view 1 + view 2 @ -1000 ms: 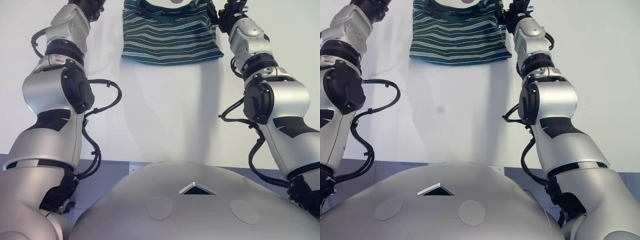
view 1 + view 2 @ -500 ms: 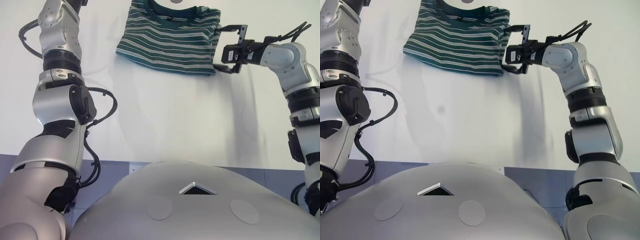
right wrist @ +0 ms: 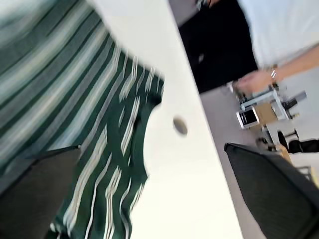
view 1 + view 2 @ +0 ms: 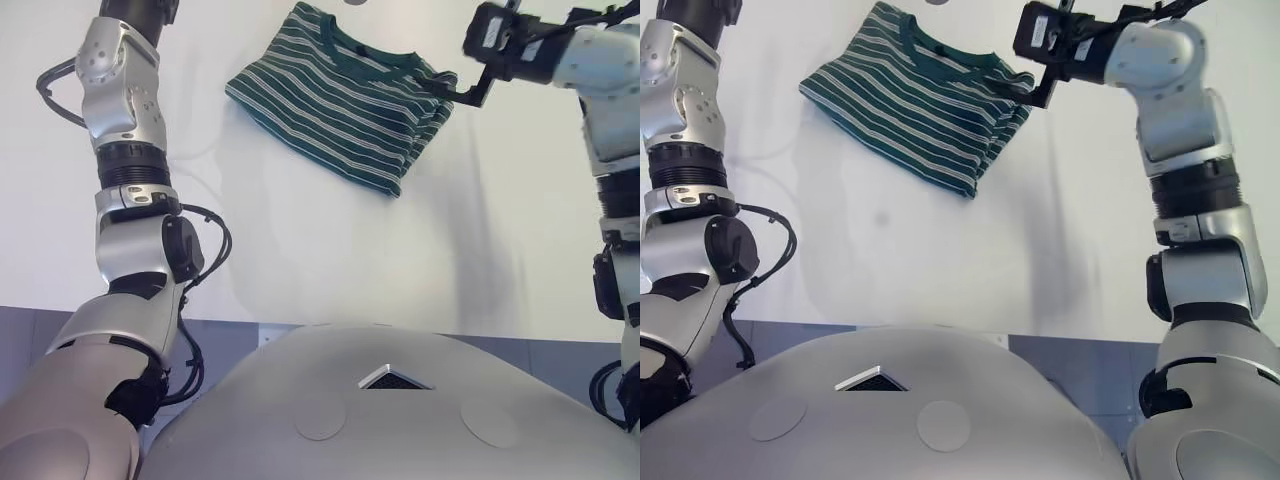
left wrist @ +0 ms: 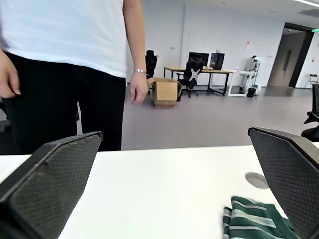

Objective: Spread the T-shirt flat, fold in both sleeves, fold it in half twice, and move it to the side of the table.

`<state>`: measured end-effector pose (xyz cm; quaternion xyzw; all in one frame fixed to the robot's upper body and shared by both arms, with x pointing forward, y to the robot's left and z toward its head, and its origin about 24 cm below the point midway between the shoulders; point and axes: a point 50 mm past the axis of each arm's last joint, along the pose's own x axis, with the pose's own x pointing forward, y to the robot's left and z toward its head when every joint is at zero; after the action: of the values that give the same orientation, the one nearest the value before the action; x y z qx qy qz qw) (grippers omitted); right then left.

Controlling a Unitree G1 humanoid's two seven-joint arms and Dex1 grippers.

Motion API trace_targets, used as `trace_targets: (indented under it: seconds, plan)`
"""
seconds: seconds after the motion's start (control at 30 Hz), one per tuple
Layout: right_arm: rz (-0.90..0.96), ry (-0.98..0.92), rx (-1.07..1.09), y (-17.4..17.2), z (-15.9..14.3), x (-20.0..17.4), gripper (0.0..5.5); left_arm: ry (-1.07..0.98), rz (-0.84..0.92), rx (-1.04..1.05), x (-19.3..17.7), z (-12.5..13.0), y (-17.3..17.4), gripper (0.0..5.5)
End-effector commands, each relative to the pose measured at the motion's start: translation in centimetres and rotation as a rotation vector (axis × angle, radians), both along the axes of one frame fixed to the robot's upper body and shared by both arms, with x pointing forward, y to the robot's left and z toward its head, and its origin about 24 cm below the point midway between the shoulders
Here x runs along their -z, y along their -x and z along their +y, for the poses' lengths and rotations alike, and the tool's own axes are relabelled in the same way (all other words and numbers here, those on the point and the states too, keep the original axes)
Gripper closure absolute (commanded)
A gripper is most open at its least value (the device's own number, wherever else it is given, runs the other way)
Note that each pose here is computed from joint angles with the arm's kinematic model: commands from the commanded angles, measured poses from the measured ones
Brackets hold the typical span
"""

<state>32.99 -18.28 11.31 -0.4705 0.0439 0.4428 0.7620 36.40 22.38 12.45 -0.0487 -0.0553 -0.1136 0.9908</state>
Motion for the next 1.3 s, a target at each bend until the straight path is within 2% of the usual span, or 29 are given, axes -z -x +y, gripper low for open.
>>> trace_targets:
  seconds: [0.03, 0.1, 0.13, 0.2, 0.27, 0.33, 0.4, 0.5, 0.57, 0.67, 0.73, 0.87, 0.93, 1.0, 1.1, 1.23, 1.3]
  plan:
    - [0.081, 0.233, -0.025, 0.3, -1.9, 4.9, 0.10, 0.012, 0.012, 0.022, 0.4, -0.5, 0.5, 0.12]
    - [0.174, 0.268, -0.105, 1.7, -2.4, 6.2, 0.10, 0.016, 0.010, 0.028, 0.5, -0.7, 0.7, 0.12]
    - [0.263, 0.219, -0.180, 3.3, -2.3, 6.0, 0.10, 0.014, 0.010, 0.031, 0.6, -0.8, 0.8, 0.12]
    - [0.402, 0.055, -0.351, 6.4, -1.2, 3.4, 0.10, 0.010, 0.013, 0.033, 0.8, -0.8, 1.0, 0.12]
    - [0.469, -0.171, -0.506, 8.5, 0.6, -1.0, 0.10, 0.010, 0.015, 0.031, 0.8, -0.7, 1.1, 0.12]
    - [0.443, -0.362, -0.542, 8.5, 1.8, -4.3, 0.10, 0.010, 0.014, 0.035, 0.9, -0.7, 1.2, 0.12]
    - [0.372, -0.444, -0.445, 6.8, 1.7, -5.2, 0.10, 0.001, -0.003, 0.077, 0.8, -1.2, 1.4, 0.12]
    - [0.305, -0.361, -0.283, 4.9, 0.4, -3.9, 0.10, -0.039, -0.101, 0.253, -0.3, -2.4, 3.0, 0.12]
    - [0.200, -0.218, -0.174, 3.3, -0.6, -2.6, 0.10, -0.130, -0.161, 0.393, -1.0, -3.1, 4.9, 0.12]
    - [0.067, -0.024, -0.094, 1.4, -0.7, -0.2, 0.10, -0.217, -0.187, 0.465, -1.7, -3.5, 5.9, 0.12]
    - [0.091, 0.102, -0.143, 2.0, -0.7, 2.3, 0.10, -0.223, -0.187, 0.476, -1.8, -4.0, 5.9, 0.12]
    - [0.266, 0.225, -0.320, 6.0, -0.5, 5.4, 0.10, -0.224, -0.182, 0.506, -1.7, -4.3, 6.5, 0.12]
    - [0.337, 0.214, -0.406, 8.5, 0.8, 6.2, 0.10, -0.226, -0.198, 0.541, -2.2, -4.6, 7.1, 0.12]
    - [0.315, 0.117, -0.416, 9.1, 2.5, 5.4, 0.10, -0.230, -0.217, 0.581, -2.8, -4.9, 7.9, 0.12]
    - [0.159, -0.056, -0.288, 6.6, 4.2, 3.0, 0.10, -0.239, -0.223, 0.613, -3.2, -5.2, 8.8, 0.12]
    - [0.099, -0.169, -0.209, 5.5, 4.2, 1.2, 0.10, -0.258, -0.211, 0.660, -2.9, -5.9, 10.0, 0.12]
    - [0.108, -0.132, -0.215, 5.8, 2.4, 0.1, 0.10, -0.344, -0.187, 0.745, -2.6, -6.0, 11.9, 0.12]
